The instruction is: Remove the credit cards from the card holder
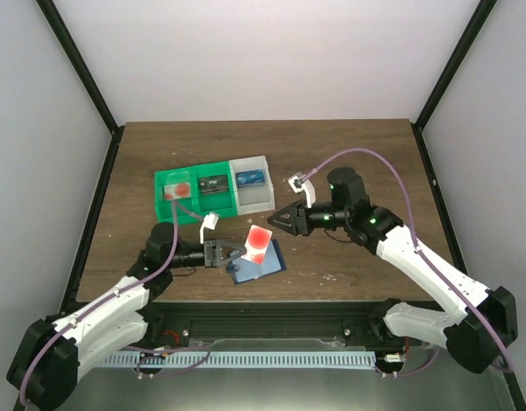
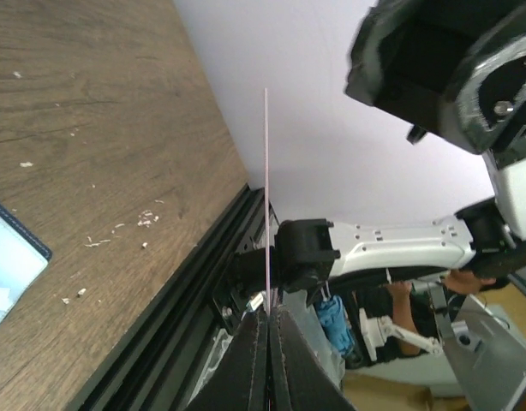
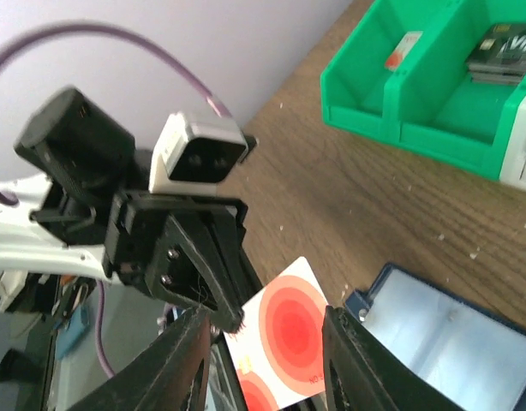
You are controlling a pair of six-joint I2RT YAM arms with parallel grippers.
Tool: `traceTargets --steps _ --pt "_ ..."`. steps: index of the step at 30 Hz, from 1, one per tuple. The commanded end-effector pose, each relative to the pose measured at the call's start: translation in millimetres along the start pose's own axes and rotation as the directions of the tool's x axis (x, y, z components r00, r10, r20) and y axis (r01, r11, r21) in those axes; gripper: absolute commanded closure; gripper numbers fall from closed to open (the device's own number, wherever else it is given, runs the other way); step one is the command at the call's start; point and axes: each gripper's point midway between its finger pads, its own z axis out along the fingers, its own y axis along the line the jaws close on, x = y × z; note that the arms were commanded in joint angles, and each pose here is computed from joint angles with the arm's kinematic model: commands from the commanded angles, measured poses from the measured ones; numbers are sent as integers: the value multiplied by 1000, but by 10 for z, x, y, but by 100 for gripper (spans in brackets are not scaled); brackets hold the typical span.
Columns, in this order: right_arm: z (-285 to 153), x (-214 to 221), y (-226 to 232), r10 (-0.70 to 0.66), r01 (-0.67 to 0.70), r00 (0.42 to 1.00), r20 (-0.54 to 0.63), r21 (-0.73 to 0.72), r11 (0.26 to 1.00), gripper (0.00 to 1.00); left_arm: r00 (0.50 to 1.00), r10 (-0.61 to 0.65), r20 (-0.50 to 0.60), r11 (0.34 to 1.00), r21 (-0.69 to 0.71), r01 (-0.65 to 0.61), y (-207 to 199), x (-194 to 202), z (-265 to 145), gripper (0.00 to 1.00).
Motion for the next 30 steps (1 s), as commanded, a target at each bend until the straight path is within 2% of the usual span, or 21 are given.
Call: traceTargets --steps 1,10,23,30 --pt "18 151 74 -39 31 993 -116 -73 997 62 991 72 -110 997 45 -68 -131 81 29 100" --pt "149 358 11 -25 -6 977 -212 -143 990 56 982 85 -166 994 85 -72 -172 150 44 100" --pt "214 547 33 -7 -63 960 -279 -241 968 64 975 112 -191 989 119 -90 -233 167 47 100" --pt "218 638 2 11 -88 952 -306 -240 967 61 973 122 -198 987 132 -97 -258 168 51 100"
